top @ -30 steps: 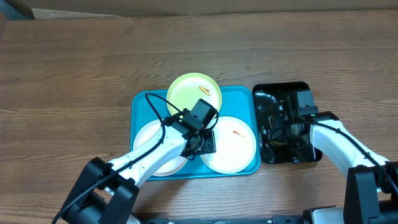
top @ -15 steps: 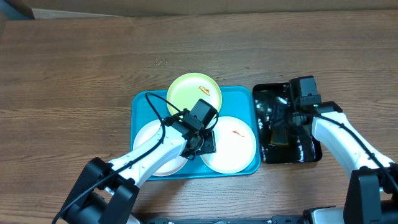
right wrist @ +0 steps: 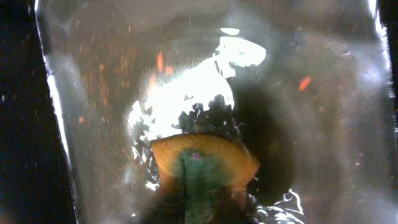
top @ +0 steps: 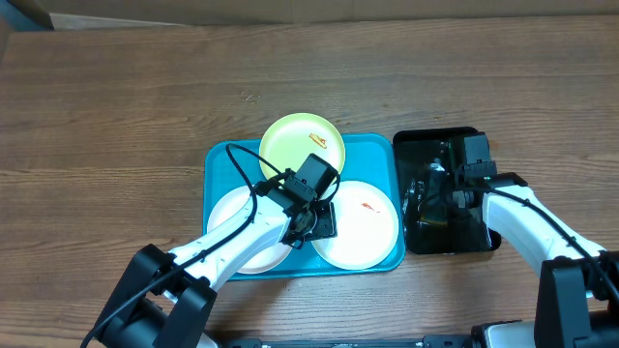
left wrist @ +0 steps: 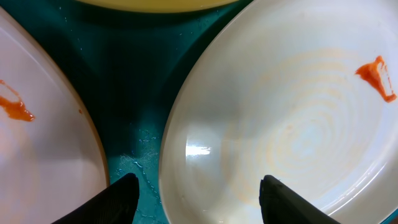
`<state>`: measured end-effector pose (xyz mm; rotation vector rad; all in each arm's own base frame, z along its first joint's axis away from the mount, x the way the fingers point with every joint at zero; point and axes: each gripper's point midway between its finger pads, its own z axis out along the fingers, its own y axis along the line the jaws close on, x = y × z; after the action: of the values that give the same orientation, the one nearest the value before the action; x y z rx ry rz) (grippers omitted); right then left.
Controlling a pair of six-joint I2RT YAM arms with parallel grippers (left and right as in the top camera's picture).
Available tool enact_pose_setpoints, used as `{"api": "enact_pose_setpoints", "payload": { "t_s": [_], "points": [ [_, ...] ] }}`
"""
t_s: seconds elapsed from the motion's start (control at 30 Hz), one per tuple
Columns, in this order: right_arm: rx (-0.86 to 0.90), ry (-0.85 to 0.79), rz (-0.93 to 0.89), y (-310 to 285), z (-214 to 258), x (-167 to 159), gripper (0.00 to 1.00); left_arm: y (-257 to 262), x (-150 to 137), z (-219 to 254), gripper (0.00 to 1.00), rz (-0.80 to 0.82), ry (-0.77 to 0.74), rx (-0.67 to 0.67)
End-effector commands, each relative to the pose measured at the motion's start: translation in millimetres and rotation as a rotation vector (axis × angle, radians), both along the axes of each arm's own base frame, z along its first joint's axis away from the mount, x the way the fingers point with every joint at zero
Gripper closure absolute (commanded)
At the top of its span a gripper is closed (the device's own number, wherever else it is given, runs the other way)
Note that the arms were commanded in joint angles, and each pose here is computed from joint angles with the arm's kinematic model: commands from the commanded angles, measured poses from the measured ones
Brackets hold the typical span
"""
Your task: Clean dirty plates on tray and stack at the side
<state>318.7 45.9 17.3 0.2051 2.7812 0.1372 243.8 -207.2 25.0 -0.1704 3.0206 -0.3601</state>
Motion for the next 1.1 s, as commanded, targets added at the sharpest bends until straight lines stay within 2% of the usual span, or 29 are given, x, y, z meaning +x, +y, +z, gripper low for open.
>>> {"api": "enact_pose_setpoints", "payload": {
  "t_s": [0.0,0.03,0.1,0.53,0.73,0.83,0.97,1.07],
  "points": [
    [0.073,-0.022,0.020,13,22,16,0.45,-1,3,0,0.39,-0.006,0.000,-0.001],
    [0.075,-0.020,0.020,13,28,18,0.44,-1,3,-1,0.40,-0.006,0.000,-0.001],
    [0.072,-0.009,0.019,13,41,21,0.42,-1,3,-1,0.50,-0.006,0.000,-0.001],
    [0.023,0.056,0.002,4,39,8,0.42,3,-2,-15,0.66,-0.008,0.042,0.032],
    [0.015,0.114,0.001,2,30,-7,0.41,-3,3,-8,0.89,-0.054,0.025,0.017],
    [0.013,0.129,0.001,2,28,-12,0.37,-5,12,2,0.90,-0.107,-0.010,0.031],
    [0.011,0.148,0.000,1,22,-18,0.36,3,29,16,0.89,-0.152,-0.083,0.113],
    [0.010,0.159,0.000,0,13,-24,0.36,5,32,20,0.86,-0.177,-0.097,0.132]
  ]
}}
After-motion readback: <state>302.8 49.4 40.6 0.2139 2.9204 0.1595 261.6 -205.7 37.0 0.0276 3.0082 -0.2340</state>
